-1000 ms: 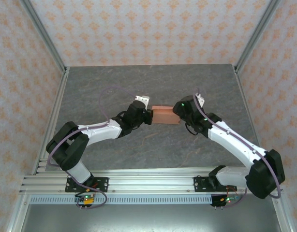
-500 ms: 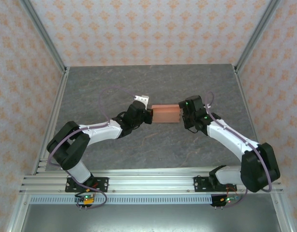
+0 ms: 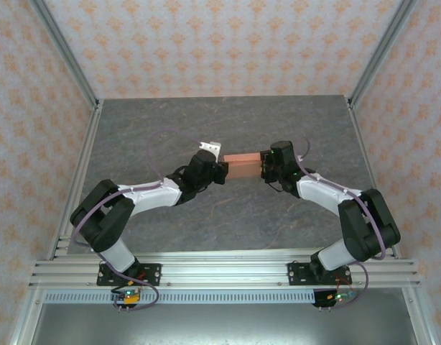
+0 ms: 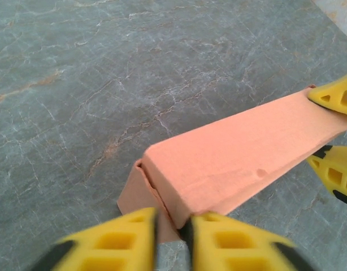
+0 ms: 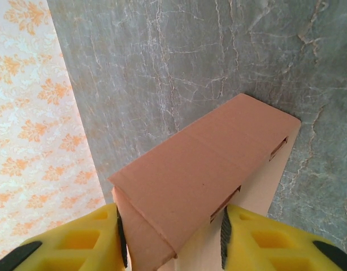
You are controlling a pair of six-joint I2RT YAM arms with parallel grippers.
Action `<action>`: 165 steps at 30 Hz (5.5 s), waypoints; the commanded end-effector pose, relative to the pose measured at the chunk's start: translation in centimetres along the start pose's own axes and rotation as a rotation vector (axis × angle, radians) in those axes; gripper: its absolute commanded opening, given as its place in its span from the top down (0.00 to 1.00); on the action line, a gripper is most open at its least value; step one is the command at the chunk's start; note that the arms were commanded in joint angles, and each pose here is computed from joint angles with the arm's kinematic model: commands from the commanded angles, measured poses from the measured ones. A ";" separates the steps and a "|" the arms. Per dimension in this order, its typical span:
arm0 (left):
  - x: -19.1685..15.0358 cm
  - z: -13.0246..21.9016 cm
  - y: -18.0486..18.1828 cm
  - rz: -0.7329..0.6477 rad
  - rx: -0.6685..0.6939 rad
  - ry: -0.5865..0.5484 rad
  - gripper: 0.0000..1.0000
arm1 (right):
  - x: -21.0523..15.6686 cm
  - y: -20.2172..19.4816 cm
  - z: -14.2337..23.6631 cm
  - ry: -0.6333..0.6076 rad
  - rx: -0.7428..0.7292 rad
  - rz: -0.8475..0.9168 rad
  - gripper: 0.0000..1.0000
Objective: Fold the paper box
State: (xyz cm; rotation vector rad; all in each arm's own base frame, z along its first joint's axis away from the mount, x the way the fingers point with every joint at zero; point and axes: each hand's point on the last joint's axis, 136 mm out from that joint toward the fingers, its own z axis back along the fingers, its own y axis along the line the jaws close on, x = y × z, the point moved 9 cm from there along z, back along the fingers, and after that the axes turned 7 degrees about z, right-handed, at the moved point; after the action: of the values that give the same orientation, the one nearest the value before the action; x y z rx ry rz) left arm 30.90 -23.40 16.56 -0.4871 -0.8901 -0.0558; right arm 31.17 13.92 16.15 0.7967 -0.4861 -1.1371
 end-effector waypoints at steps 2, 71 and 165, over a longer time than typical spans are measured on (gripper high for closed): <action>0.8 2.0 -1.0 -0.022 -0.094 -0.008 0.51 | 0.6 -2.8 -0.9 -0.056 -0.122 0.061 0.58; 1.0 -4.7 6.5 0.085 0.140 0.078 0.23 | 0.9 3.2 -0.4 0.042 -0.016 0.225 0.46; 5.7 11.9 17.1 -0.006 0.833 -0.361 0.00 | 3.6 1.3 4.2 0.017 -0.132 0.956 0.01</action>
State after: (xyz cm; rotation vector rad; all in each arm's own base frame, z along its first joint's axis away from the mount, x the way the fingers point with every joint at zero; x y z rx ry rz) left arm 30.76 -3.63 19.87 0.2023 -1.1298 0.3753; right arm 29.94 11.09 16.13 0.5443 -0.4671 -0.4045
